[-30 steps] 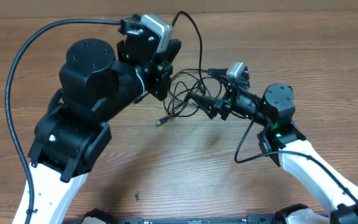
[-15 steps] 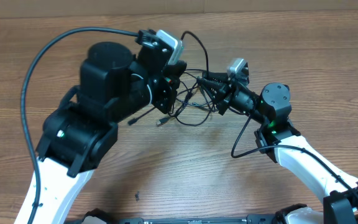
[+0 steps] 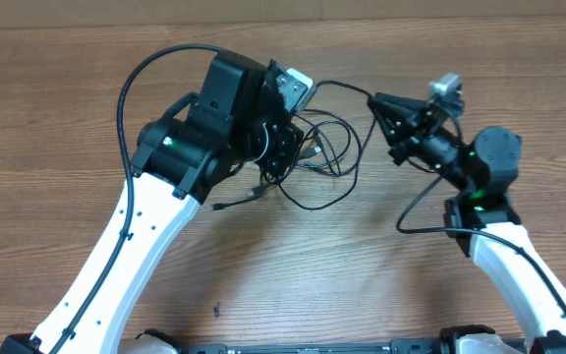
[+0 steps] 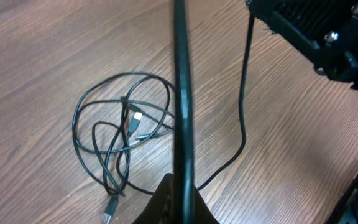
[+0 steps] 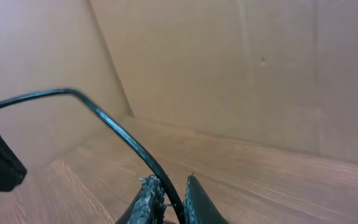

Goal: Untangle cables

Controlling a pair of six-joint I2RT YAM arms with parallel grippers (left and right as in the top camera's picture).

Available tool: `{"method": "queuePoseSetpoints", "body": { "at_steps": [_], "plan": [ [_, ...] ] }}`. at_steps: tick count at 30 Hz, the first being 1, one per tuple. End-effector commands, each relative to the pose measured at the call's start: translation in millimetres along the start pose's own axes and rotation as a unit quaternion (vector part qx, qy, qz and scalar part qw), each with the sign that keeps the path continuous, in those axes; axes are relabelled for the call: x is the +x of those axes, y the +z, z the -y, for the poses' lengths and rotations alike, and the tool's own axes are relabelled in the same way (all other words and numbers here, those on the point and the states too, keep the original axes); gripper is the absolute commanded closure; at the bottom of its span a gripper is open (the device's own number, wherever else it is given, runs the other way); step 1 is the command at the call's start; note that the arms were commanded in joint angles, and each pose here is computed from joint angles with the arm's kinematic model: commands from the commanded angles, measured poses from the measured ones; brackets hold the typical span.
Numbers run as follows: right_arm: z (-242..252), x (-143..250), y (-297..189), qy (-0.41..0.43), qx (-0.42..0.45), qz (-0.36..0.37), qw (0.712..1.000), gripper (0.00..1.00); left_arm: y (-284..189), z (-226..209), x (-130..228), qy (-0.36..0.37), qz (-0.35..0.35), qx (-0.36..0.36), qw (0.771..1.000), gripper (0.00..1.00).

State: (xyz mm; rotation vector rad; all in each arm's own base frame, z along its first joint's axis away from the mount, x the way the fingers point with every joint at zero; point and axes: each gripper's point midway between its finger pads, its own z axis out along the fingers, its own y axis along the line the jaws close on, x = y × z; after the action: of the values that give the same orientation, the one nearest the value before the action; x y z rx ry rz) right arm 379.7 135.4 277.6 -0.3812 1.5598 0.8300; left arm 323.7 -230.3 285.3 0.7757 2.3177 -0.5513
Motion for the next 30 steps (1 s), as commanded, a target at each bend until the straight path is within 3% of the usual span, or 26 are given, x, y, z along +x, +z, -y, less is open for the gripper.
{"method": "queuePoseSetpoints", "body": {
  "at_steps": [1, 6, 14, 21, 26, 28, 30],
  "plan": [
    [9, -17, -18, 0.005, 0.013, 0.009, 1.000, 0.89, -6, 4, -6, 0.034, 0.010, 0.004, 0.999, 0.96],
    [12, -42, -47, -0.015, 0.014, 0.028, 0.999, 0.89, -6, -12, 10, 0.026, -0.022, -0.040, 0.999, 0.96],
    [-24, -84, -94, -0.034, -0.006, 0.061, 0.998, 0.89, 11, -11, 29, 0.018, -0.055, -0.025, 0.998, 0.96],
    [-26, -60, -100, -0.003, 0.012, 0.016, 1.000, 0.87, 21, -9, 25, 0.018, -0.049, -0.009, 0.999, 0.96],
    [-6, -31, -93, 0.024, 0.024, -0.027, 0.999, 0.51, 22, 1, 12, 0.024, -0.021, 0.019, 0.999, 0.96],
    [3, -19, -87, 0.041, 0.023, -0.041, 0.998, 0.22, 21, 13, 5, 0.028, -0.006, 0.055, 0.998, 0.96],
    [10, -7, -80, 0.047, 0.019, -0.056, 0.997, 0.10, 20, 22, -2, 0.034, 0.010, 0.081, 0.996, 0.96]
  ]
}}
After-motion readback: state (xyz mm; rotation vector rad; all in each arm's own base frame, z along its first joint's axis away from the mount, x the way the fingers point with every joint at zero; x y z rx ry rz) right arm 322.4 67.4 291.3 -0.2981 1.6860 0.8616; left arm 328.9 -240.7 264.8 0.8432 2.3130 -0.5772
